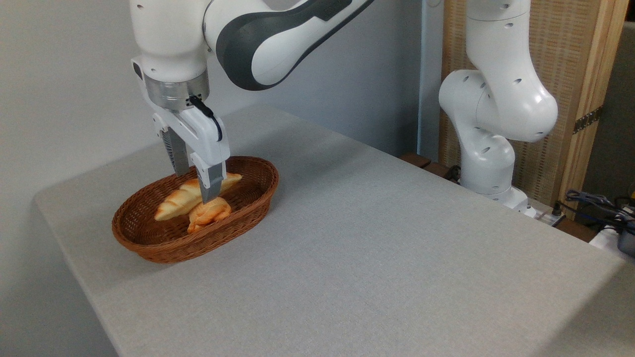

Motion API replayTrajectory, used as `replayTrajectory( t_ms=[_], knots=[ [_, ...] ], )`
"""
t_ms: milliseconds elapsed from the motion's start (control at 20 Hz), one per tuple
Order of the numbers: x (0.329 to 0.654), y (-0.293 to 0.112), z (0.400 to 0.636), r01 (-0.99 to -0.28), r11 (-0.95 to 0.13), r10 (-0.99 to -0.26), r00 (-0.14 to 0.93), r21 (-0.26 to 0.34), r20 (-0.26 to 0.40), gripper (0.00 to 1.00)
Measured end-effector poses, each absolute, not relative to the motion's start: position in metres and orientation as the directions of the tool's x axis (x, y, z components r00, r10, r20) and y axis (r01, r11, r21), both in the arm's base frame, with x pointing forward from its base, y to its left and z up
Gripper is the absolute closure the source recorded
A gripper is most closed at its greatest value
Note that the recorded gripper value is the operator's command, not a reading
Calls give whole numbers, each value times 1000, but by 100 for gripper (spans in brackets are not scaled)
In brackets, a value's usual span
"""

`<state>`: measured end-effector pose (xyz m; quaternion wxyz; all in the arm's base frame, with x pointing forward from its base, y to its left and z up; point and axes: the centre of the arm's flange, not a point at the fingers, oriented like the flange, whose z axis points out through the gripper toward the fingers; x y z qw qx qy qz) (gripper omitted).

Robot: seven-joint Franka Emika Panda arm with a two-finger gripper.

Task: Put bread into the basket

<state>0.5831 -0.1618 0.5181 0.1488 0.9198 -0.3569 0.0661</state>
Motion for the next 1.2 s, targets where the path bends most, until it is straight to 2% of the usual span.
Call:
replayTrajectory(
  t_ms=[500,650,750,850,1000,1200],
  knots=[
    [584,-158,527,-675,-706,-631,737,216,241,0],
    [586,-142,534,-683,-717,-652,727,136,215,0],
    [589,-119,539,-677,-734,-658,730,64,184,0],
    [592,-94,541,-659,-752,-649,744,18,160,0],
    [596,-64,541,-637,-771,-632,762,-14,141,0],
    [598,-32,541,-675,-737,-673,728,-33,134,0]
  ],
)
